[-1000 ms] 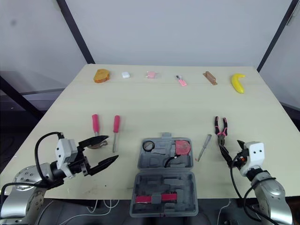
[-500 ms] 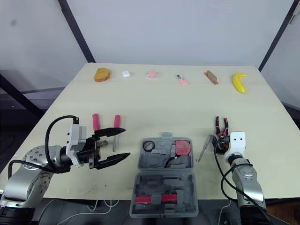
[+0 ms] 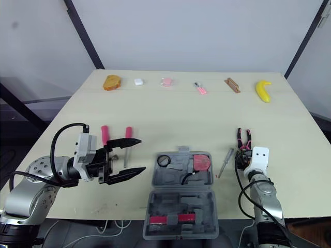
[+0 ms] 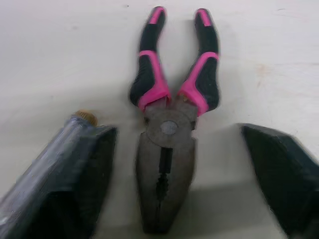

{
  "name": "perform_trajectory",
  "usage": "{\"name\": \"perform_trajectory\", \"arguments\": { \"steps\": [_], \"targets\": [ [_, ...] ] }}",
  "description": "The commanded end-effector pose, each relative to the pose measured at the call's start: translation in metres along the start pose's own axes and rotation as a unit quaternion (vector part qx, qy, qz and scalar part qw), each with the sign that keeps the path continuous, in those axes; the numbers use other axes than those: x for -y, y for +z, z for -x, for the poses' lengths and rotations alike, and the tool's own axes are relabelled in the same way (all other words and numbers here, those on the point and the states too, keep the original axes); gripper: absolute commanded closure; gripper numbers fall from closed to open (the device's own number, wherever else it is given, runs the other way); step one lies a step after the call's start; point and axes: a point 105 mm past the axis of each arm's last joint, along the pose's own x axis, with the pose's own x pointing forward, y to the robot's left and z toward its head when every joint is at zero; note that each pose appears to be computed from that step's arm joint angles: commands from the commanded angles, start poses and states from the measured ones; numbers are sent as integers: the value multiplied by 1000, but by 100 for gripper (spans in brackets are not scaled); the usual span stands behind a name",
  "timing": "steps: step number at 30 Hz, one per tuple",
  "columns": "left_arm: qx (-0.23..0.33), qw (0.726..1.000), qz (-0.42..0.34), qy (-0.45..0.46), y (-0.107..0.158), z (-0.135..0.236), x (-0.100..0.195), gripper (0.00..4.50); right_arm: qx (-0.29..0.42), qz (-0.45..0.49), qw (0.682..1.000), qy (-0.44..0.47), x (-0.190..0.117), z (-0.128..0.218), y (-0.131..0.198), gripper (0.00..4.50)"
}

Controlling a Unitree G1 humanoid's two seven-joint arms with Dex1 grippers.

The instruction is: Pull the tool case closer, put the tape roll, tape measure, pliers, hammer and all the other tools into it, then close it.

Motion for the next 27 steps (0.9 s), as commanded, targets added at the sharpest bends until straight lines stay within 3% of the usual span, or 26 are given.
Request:
{"name": "perform_trajectory", "arguments": {
  "steps": [1, 3, 10, 17, 27],
  "targets": [
    [11, 1000, -18, -8, 9, -3, 4, 0, 3, 5, 1000, -4, 2, -1, 0, 264],
    [12, 1000, -16, -5, 9, -2, 4, 0, 5, 16, 1000, -2, 2, -2, 0, 354],
    [10, 1000, -14, -2, 5, -1, 5, 0, 13, 33, 999, 9, 0, 0, 0, 355],
    [28, 1000, -9, -3, 11, -1, 4, 0, 72, 53, 996, 11, 13, 7, 34, 355],
    [28, 999, 0, -37, 3, 12, 14, 0, 108, 104, 977, 154, -8, 34, 73, 355]
  ]
}}
